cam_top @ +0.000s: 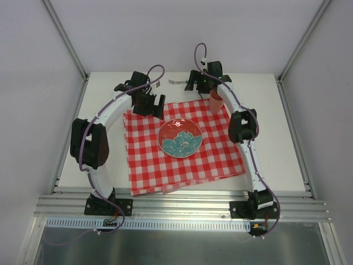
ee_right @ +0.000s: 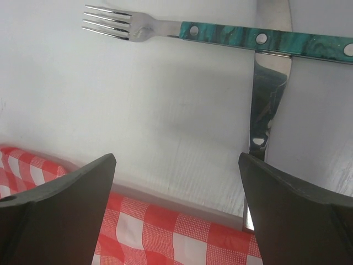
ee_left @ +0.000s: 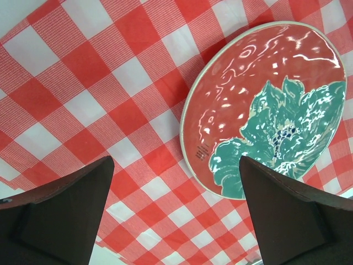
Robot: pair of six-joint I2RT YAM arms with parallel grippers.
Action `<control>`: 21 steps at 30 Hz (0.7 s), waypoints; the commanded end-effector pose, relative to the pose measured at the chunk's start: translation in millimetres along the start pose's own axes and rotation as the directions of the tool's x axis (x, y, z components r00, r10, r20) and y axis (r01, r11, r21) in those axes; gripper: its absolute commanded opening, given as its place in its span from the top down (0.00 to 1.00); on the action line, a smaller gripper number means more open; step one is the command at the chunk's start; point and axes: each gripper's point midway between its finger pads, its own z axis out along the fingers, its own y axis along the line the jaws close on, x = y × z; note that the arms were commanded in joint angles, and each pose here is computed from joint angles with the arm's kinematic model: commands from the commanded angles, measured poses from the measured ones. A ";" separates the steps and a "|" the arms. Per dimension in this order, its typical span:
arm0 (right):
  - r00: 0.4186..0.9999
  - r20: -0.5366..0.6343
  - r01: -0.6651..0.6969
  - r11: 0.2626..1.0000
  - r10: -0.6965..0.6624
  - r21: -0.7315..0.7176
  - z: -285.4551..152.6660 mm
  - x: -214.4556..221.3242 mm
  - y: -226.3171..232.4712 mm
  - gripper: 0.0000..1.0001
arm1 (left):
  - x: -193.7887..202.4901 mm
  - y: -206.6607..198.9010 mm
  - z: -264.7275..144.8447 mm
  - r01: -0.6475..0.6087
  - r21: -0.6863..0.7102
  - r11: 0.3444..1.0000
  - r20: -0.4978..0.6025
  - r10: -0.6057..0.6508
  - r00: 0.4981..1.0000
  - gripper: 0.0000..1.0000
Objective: Set the dinner table for one person
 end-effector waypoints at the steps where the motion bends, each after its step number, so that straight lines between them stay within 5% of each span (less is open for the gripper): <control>1: 0.996 0.079 0.035 0.999 -0.036 0.008 -22.6 -35.3 3.9 0.00 | -8.2 -6.4 -21.0 -0.055 -0.025 0.998 0.056 0.057 0.997 0.01; 14: 0.993 0.120 -0.020 0.988 0.002 0.153 -54.8 -58.7 -75.6 0.00 | -7.5 -7.6 -16.6 -0.108 -0.086 0.990 0.042 0.112 0.993 0.01; 21: 0.983 0.182 0.015 0.999 -0.024 0.051 -74.9 -86.7 -54.1 0.00 | -11.3 -8.4 -13.0 -0.106 -0.080 0.991 0.042 0.110 0.993 0.01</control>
